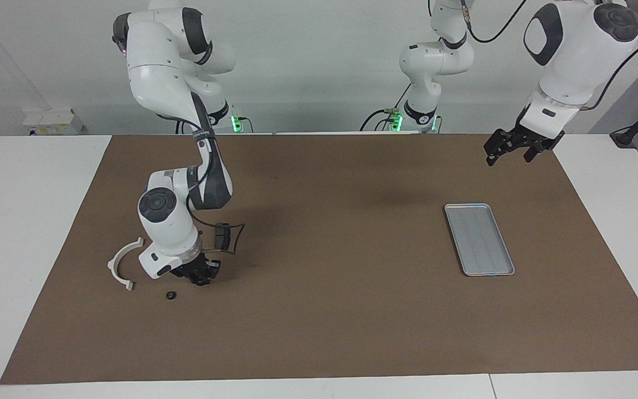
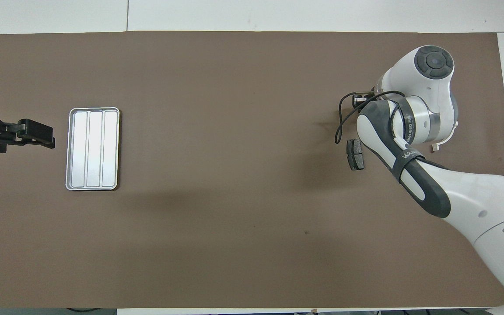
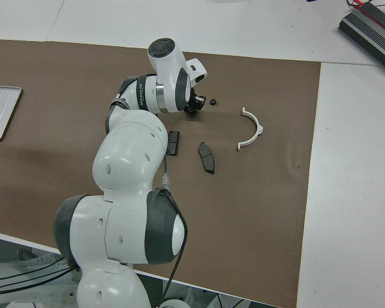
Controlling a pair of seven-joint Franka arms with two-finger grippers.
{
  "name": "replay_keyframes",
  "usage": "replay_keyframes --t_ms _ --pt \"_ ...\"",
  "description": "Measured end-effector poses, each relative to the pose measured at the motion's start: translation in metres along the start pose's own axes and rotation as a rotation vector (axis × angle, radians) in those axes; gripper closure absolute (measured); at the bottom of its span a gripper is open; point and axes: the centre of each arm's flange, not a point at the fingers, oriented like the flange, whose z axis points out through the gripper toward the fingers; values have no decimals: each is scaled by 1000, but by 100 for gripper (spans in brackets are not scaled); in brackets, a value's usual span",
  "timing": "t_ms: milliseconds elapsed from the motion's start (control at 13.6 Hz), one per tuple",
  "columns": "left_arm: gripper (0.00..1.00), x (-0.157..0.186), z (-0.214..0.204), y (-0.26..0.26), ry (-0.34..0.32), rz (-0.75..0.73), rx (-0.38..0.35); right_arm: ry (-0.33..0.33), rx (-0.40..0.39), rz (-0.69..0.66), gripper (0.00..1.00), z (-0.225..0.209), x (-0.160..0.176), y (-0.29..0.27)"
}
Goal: Pick bearing gear from pile to tray
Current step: 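Reach the right gripper to the small black bearing and grasp it, then carry the bearing with the right gripper to mid-table and release it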
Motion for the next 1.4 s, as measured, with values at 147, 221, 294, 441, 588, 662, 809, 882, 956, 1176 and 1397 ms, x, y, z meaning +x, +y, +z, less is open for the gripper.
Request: replay_keyframes --t_ms 147,221,294,441,588,662,809,882,956,1176,1397 --pt "0 0 0 0 0 0 0 -40 -26 -8 65 -12 2 1" --pt "0 0 0 0 0 0 0 -60 -33 -8 65 -27 5 0" --pt "0 0 0 0 0 0 0 -77 -38 -10 65 -48 6 -3" --pt "0 0 0 0 0 0 0 -104 -47 -32 65 -106 0 -19" --pt "0 0 0 0 0 0 0 -126 -48 -50 65 -172 -21 -49" --pt "0 0 0 0 0 0 0 -134 -33 -16 65 -203 -35 -72" --pt "0 0 0 0 0 0 0 -159 3 114 65 -244 -68 -128" --pt "0 0 0 0 0 0 0 -154 14 190 65 -257 -83 -163" --pt "0 0 0 0 0 0 0 -144 16 256 65 -265 -100 -198" --pt "0 0 0 0 0 0 0 -131 38 437 65 -270 -154 -294" --pt "0 0 0 0 0 0 0 -123 58 542 65 -245 -178 -353"
